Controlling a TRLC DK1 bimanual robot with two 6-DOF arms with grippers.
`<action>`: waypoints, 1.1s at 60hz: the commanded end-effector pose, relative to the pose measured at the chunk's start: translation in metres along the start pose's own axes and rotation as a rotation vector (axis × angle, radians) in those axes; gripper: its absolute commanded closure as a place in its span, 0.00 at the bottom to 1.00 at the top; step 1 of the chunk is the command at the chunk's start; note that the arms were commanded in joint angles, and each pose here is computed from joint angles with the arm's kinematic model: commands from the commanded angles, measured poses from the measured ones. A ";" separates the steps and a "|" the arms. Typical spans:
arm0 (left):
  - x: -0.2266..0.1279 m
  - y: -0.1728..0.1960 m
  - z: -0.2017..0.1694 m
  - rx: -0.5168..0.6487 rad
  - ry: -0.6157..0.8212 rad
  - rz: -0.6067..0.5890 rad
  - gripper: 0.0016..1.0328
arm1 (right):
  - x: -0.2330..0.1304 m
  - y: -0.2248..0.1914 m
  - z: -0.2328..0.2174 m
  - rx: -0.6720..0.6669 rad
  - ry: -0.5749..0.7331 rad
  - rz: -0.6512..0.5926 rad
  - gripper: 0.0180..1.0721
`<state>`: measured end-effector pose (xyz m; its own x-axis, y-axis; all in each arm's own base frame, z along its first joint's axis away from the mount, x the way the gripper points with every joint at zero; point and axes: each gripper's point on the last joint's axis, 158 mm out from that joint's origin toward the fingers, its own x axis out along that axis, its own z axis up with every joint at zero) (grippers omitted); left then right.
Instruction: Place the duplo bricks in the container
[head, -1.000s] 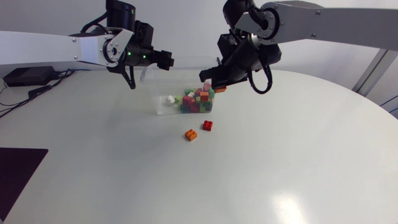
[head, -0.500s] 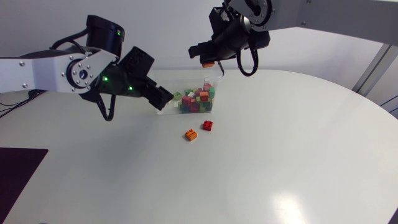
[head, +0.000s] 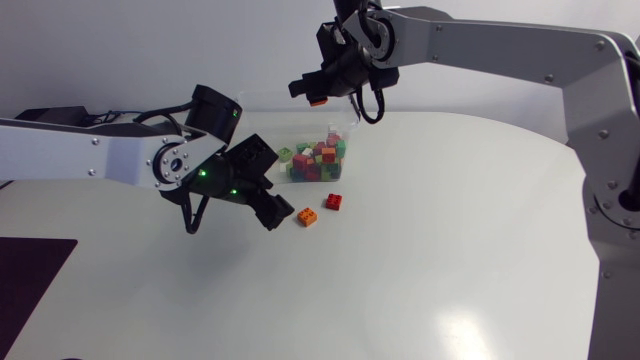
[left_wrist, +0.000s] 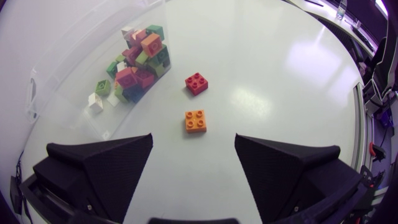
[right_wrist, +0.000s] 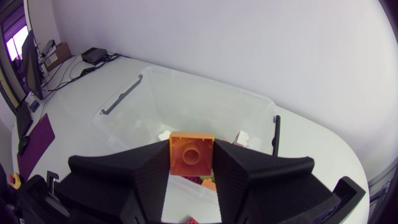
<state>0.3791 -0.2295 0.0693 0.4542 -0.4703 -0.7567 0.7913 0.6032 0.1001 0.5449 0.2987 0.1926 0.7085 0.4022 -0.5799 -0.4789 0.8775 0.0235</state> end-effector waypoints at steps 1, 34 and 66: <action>0.011 -0.010 -0.016 0.017 0.033 -0.034 0.12 | 0.017 0.004 0.002 -0.025 -0.011 0.009 0.71; 0.063 -0.013 -0.019 -0.023 0.110 -0.056 0.14 | 0.001 -0.035 0.013 -0.008 -0.056 -0.027 0.05; 0.110 0.009 -0.021 -0.054 0.285 0.011 0.30 | -0.085 -0.064 -0.072 0.018 0.044 -0.036 0.05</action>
<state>0.4239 -0.2602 -0.0184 0.3338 -0.2818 -0.8995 0.7706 0.6313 0.0881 0.4903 0.1955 0.1805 0.7011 0.3560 -0.6178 -0.4309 0.9019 0.0306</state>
